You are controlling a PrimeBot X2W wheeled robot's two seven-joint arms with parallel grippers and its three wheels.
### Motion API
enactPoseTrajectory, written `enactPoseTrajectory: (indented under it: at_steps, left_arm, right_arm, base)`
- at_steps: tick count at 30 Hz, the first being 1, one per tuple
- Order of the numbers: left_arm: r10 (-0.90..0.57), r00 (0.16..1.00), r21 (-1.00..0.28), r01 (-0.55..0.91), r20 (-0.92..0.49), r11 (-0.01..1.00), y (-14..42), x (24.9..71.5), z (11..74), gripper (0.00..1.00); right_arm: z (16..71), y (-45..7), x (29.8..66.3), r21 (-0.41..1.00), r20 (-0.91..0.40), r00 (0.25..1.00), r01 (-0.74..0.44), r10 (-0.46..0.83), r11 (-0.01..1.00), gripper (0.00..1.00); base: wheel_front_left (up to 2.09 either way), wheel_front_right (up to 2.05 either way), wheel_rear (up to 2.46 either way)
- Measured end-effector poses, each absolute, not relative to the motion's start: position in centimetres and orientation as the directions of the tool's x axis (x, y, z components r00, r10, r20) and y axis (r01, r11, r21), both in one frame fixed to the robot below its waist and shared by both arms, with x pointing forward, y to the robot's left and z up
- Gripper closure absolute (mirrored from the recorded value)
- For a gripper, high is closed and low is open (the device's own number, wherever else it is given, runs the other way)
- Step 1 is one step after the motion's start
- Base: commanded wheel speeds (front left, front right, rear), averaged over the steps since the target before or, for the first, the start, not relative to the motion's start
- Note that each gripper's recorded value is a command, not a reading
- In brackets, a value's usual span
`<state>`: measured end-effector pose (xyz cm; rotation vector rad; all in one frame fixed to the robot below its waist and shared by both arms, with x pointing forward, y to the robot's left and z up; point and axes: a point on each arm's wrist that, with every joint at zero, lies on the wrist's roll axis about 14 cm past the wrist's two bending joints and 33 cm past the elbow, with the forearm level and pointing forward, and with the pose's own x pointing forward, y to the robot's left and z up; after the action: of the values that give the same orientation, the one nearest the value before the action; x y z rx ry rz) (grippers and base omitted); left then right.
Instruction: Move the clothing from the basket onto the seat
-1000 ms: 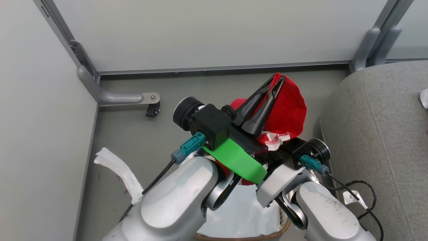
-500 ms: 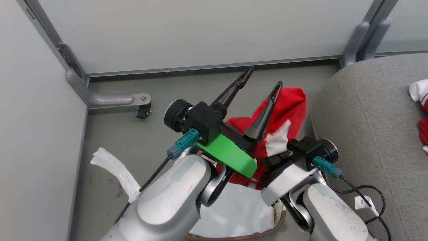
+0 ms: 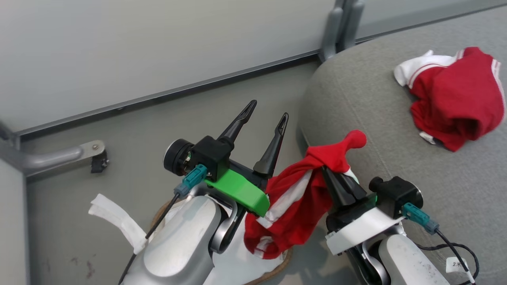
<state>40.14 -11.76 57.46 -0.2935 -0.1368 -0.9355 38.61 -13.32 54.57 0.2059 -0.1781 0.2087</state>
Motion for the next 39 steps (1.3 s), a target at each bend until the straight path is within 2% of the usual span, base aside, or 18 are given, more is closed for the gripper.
enactPoseTrajectory:
  at_steps: [7, 12, 17, 24, 29, 35, 39]
  left_arm:
    - [-0.846, 0.481, -0.217, 0.873, 0.228, 0.438, -16.1, 37.9, 56.1, 0.0]
    - [-0.899, 0.371, -0.211, 0.922, 0.234, 0.326, -19.5, 35.8, 55.9, 0.0]
    - [-0.92, 0.328, -0.238, 0.931, 0.216, 0.276, -21.0, 35.1, 54.6, 0.0]
    - [-0.928, 0.324, -0.28, 0.922, 0.185, 0.266, -21.3, 35.7, 52.1, 0.0]
    - [-0.932, 0.322, -0.285, 0.92, 0.165, 0.268, -20.9, 36.5, 50.2, 0.0]
    - [-0.928, 0.336, -0.296, 0.913, 0.16, 0.279, -20.3, 38.5, 48.7, 0.0]
    - [-0.923, 0.353, -0.302, 0.906, 0.155, 0.296, -19.7, 40.0, 47.4, 0.0]
  right_arm:
    - [55.4, -19.7, 35.3, 0.178, 0.213, 0.977, -0.025, -0.014, 0.984, 1.0]
    - [57.9, -25.9, 32.7, 0.125, 0.279, 0.941, 0.164, -0.193, 0.979, 1.0]
    - [62.8, -29.4, 32.7, -0.037, 0.39, 0.899, 0.234, -0.202, 0.972, 1.0]
    - [71.4, -32.5, 35.8, -0.304, 0.517, 0.853, 0.267, -0.077, 0.914, 1.0]
    - [77.2, -35.2, 38.2, -0.451, 0.569, 0.822, 0.347, -0.035, 0.822, 1.0]
    - [80.7, -38.2, 42.3, -0.55, 0.572, 0.819, 0.425, -0.047, 0.719, 1.0]
    - [80.7, -40.9, 44.8, -0.569, 0.559, 0.821, 0.479, -0.112, 0.669, 1.0]
  base:
    - [0.0, 0.0, 0.0]
    - [0.0, 0.0, 0.0]
    - [0.0, 0.0, 0.0]
    - [0.0, 0.0, 0.0]
    - [0.0, 0.0, 0.0]
    - [0.0, 0.0, 0.0]
    - [0.0, 0.0, 0.0]
